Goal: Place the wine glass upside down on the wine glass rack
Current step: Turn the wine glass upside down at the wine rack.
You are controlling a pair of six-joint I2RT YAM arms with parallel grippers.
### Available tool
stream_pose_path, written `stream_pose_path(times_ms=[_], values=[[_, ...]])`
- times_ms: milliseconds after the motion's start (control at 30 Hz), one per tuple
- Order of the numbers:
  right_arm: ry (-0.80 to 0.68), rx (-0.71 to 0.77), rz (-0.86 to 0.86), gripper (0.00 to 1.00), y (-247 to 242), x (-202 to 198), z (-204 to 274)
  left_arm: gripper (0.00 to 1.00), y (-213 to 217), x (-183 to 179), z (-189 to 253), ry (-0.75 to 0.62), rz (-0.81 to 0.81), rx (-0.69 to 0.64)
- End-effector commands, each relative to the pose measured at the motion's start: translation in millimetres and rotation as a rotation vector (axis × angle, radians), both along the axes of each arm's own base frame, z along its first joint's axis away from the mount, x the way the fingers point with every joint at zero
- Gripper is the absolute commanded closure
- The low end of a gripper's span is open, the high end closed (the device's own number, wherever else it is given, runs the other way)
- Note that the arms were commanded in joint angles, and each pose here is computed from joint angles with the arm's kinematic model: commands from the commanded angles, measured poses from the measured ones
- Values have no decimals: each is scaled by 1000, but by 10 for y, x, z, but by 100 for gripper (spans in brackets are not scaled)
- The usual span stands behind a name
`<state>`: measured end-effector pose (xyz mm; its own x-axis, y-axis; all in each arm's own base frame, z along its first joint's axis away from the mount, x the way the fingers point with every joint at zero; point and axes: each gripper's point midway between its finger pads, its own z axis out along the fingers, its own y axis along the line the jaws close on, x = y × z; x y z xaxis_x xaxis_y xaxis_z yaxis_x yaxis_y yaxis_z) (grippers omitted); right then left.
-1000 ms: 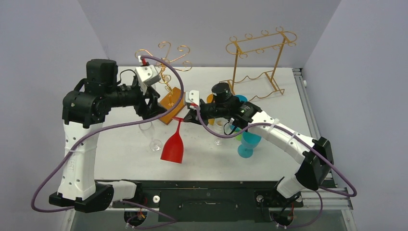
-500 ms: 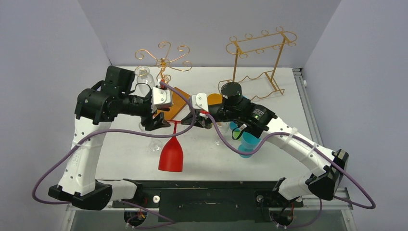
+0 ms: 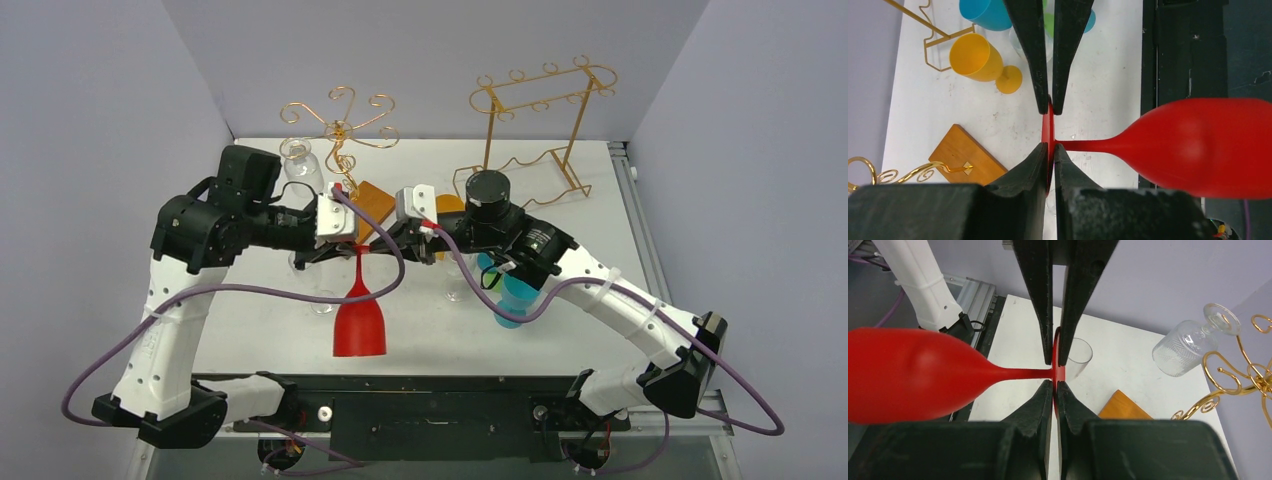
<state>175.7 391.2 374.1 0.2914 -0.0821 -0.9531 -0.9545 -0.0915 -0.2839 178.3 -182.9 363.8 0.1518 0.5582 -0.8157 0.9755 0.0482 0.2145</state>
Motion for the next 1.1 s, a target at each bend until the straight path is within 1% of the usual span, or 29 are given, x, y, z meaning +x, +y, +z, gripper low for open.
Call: stream_pose_path(times_ms=[0, 33, 100, 133, 167, 200, 233, 267, 400, 533, 667, 933, 967, 1067], values=[[2, 166, -23, 88, 27, 17, 453, 96, -50, 175, 179, -91, 55, -48], [28, 184, -35, 82, 22, 29, 488, 96, -35, 238, 215, -129, 80, -51], [88, 197, -57, 75, -6, 60, 483, 98, 9, 353, 280, -216, 128, -58], [119, 201, -80, 69, -27, 88, 478, 98, 35, 423, 334, -272, 154, -63], [151, 207, -110, 61, -55, 127, 472, 98, 66, 461, 392, -327, 173, -69], [203, 214, -136, 49, -87, 146, 465, 99, 95, 502, 453, -384, 186, -71], [246, 222, -156, 35, -123, 160, 447, 99, 124, 523, 523, -437, 195, -73], [287, 232, -171, 32, -162, 160, 436, 99, 150, 539, 582, -482, 200, -71], [439, 256, -208, 30, -267, 129, 366, 98, 224, 532, 813, -631, 210, -85], [573, 335, -122, 30, -223, -36, 401, 98, 230, 450, 1021, -791, 186, -141], [672, 365, -53, 30, -123, -128, 377, 98, 233, 353, 1121, -915, 154, -176], [661, 247, -38, 29, 208, -151, 164, 98, 228, 263, 1214, -988, 123, -194], [664, 198, -56, 29, 253, -133, 43, 98, 229, 257, 1225, -992, 123, -196], [638, 142, -108, 29, 343, -50, -118, 98, 235, 247, 1254, -999, 126, -201]])
